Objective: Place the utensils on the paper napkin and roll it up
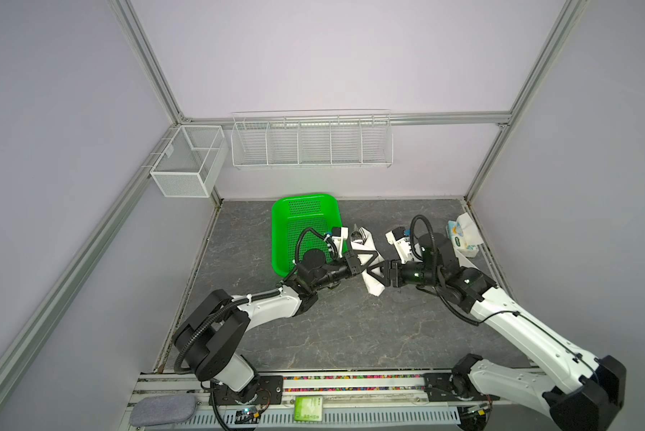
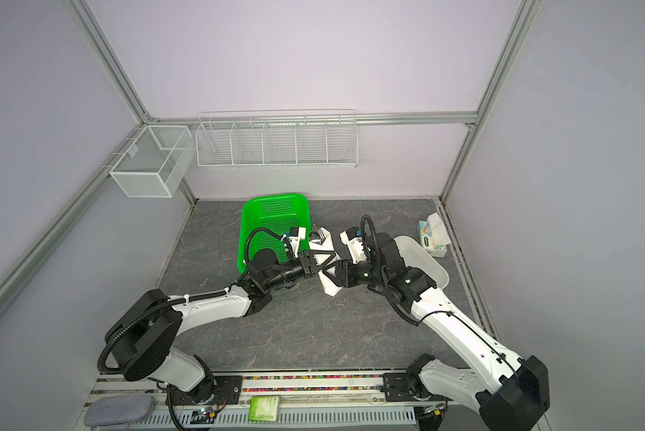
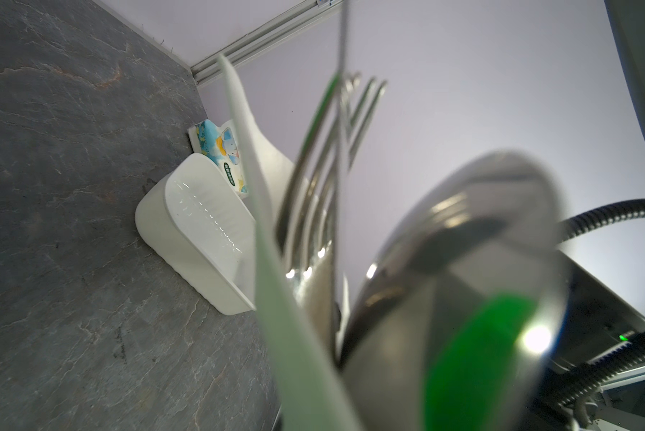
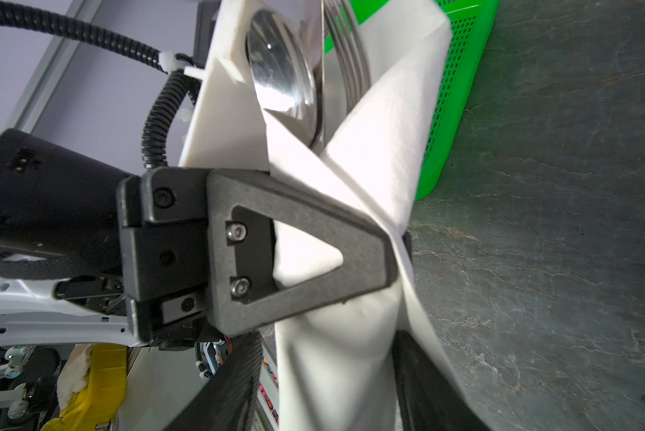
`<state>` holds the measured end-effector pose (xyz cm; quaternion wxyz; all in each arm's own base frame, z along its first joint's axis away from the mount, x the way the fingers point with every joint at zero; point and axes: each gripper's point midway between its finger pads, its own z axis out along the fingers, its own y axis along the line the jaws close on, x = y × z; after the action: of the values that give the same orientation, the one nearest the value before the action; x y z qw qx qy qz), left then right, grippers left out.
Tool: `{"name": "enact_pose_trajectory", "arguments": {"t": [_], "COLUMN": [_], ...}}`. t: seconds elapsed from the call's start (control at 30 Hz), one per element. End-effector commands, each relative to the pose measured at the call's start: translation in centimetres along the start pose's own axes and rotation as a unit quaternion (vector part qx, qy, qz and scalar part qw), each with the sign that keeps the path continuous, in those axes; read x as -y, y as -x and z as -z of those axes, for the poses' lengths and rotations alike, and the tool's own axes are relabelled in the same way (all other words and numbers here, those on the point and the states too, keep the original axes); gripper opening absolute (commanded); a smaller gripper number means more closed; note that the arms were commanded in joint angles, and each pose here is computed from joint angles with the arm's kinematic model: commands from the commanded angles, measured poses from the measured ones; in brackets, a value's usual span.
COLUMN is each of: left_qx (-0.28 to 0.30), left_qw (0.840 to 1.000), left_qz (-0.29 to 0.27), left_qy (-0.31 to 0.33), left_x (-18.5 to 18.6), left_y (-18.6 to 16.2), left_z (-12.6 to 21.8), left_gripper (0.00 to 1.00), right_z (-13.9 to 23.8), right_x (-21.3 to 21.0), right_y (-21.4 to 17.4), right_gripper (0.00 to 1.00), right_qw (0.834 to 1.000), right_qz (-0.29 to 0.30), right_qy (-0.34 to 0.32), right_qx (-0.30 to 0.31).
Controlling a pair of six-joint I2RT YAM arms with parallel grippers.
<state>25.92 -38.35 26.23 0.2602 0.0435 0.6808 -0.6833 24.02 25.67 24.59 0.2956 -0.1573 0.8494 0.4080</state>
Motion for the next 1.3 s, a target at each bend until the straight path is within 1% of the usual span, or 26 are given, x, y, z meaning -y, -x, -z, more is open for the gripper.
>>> {"name": "enact_pose_trajectory", "arguments": {"t": [0.0, 0.1, 0.17, 0.23, 0.33, 0.37, 0.6, 0.67, 0.77, 0.8, 0.83, 0.9, 0.93, 1.0, 1.07, 1.13, 1.23, 1.27], "left_qx": [0.015, 0.015, 0.016, 0.016, 0.015, 0.015, 0.015, 0.015, 0.015, 0.015, 0.015, 0.016, 0.016, 0.017, 0.018, 0.018, 0.018, 0.019], "left_qw": [0.997, 0.997, 0.997, 0.997, 0.997, 0.997, 0.996, 0.996, 0.996, 0.996, 0.996, 0.996, 0.996, 0.996, 0.996, 0.997, 0.997, 0.997], "left_qz": [-0.02, -0.02, -0.022, -0.022, -0.022, -0.023, -0.026, -0.027, -0.029, -0.028, -0.029, -0.029, -0.029, -0.029, -0.029, -0.028, -0.026, -0.025], "left_qy": [-0.068, -0.072, -0.074, -0.074, -0.076, -0.077, -0.083, -0.085, -0.086, -0.085, -0.084, -0.083, -0.081, -0.08, -0.078, -0.074, -0.068, -0.066], "left_x": [4.5, 4.7, 5.0, 5.0, 5.2, 5.3, 5.8, 6.0, 6.1, 6.0, 6.0, 5.9, 5.8, 5.7, 5.6, 5.3, 5.0, 4.8], "left_y": [1.6, 1.6, 1.6, 1.6, 1.6, 1.6, 1.7, 1.8, 1.8, 1.7, 1.7, 1.7, 1.7, 1.8, 1.9, 2.0, 2.0, 2.0], "left_z": [-0.2, 0.0, 0.1, 0.2, 0.2, 0.2, 0.4, 0.4, 0.4, 0.4, 0.5, 0.5, 0.5, 0.5, 0.6, 0.6, 0.7, 0.7], "left_gripper": [0.0, 0.0, 0.0, 0.0, 0.0, 0.0, 0.0, 0.0, 0.03, 0.03, 0.04, 0.08, 0.11, 0.13, 0.2, 0.24, 0.39, 0.41], "right_z": [-0.6, -0.7, -0.6, -0.5, -0.4, -0.4, -0.2, -0.1, 0.1, -0.2, -0.1, 0.1, 0.2, 0.3, 0.6, 0.8, 1.2, 1.4], "right_x": [-0.3, -0.8, -1.3, -1.5, -1.7, -1.9, -2.4, -2.4, -2.6, -1.9, -1.9, -2.1, -2.2, -2.2, -2.2, -2.2, -2.3, -2.4], "right_y": [-0.8, -1.0, -1.0, -1.0, -0.9, -1.0, -1.0, -0.8, -0.4, -1.1, -1.1, -0.9, -0.9, -0.7, -0.5, -0.4, 0.1, 0.2], "right_gripper": [0.58, 0.53, 0.48, 0.45, 0.37, 0.36, 0.36, 0.3, 0.25, 0.23, 0.21, 0.18, 0.17, 0.15, 0.14, 0.12, 0.1, 0.09], "right_qw": [1.0, 0.999, 0.998, 0.998, 0.997, 0.997, 0.995, 0.995, 0.994, 0.995, 0.995, 0.994, 0.993, 0.992, 0.992, 0.991, 0.99, 0.989], "right_qz": [0.016, 0.018, 0.02, 0.02, 0.022, 0.021, 0.021, 0.022, 0.02, 0.012, 0.011, 0.009, 0.008, 0.005, 0.003, 0.001, -0.003, -0.003], "right_qy": [0.021, 0.04, 0.054, 0.061, 0.071, 0.077, 0.098, 0.1, 0.104, 0.1, 0.103, 0.112, 0.117, 0.123, 0.126, 0.13, 0.14, 0.144], "right_qx": [-0.01, -0.014, -0.015, -0.013, -0.012, -0.013, -0.014, -0.012, -0.005, -0.011, -0.008, -0.005, -0.003, 0.0, 0.005, 0.011, 0.023, 0.026]}}
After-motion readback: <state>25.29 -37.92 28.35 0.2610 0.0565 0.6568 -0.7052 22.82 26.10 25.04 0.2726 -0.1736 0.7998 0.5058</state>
